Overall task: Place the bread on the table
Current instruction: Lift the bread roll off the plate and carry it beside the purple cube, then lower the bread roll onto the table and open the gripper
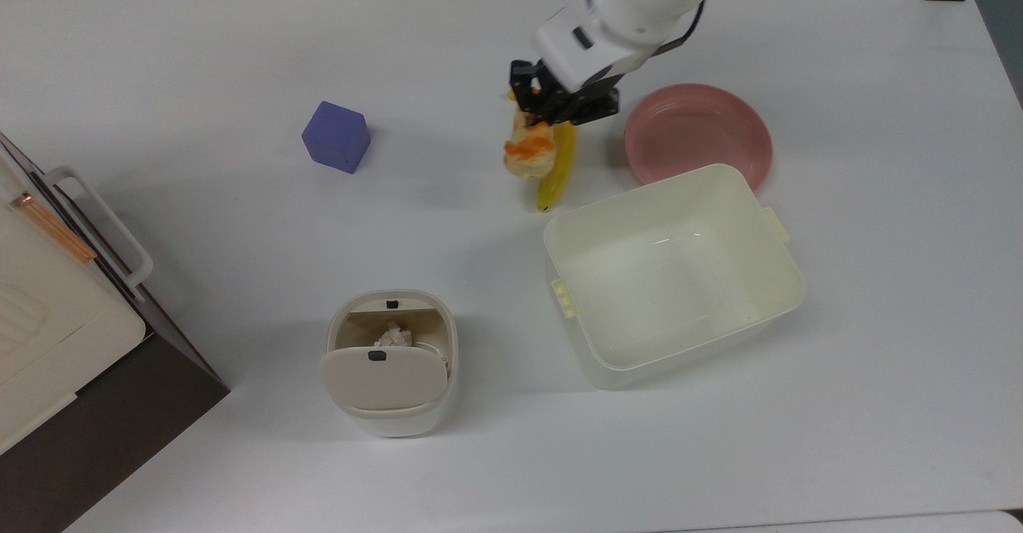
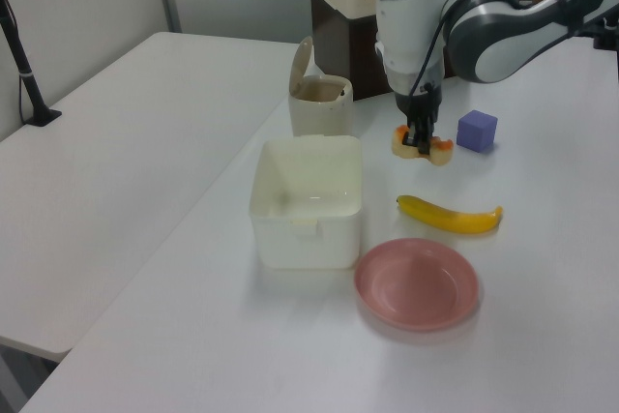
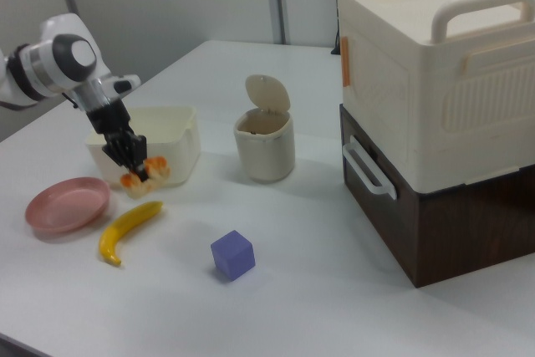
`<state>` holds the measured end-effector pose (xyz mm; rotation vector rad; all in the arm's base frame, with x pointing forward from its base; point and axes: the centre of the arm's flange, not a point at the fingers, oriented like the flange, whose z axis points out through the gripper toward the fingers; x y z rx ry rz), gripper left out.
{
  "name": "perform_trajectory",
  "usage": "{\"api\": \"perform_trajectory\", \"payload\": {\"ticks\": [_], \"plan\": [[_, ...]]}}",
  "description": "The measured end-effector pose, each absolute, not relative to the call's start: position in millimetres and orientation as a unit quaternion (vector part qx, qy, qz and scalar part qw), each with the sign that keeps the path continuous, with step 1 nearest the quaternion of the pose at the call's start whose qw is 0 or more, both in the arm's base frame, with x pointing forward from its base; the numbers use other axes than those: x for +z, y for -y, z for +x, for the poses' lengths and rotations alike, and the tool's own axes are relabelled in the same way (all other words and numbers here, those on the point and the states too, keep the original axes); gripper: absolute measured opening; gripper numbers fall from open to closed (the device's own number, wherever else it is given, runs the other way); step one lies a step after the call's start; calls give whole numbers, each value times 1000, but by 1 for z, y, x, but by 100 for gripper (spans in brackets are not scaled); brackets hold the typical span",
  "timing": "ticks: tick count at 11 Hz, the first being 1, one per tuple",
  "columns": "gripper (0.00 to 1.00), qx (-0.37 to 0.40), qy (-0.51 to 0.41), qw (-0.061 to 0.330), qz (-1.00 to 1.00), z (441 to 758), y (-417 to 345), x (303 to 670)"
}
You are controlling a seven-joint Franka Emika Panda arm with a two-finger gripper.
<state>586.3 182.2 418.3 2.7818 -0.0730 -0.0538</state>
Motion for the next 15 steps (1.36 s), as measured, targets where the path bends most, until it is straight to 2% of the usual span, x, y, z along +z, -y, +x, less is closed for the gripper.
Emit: {"api": "perform_trajectory", "payload": {"ticks": [4, 9, 11, 13, 15], "plan": [[10, -74, 29, 189, 979, 585, -139, 371], [10, -89, 48, 185, 977, 593, -91, 366], [16, -90, 54, 185, 977, 594, -84, 366], [37, -89, 53, 189, 977, 595, -82, 366], [70, -87, 51, 194, 976, 595, -81, 366]]}}
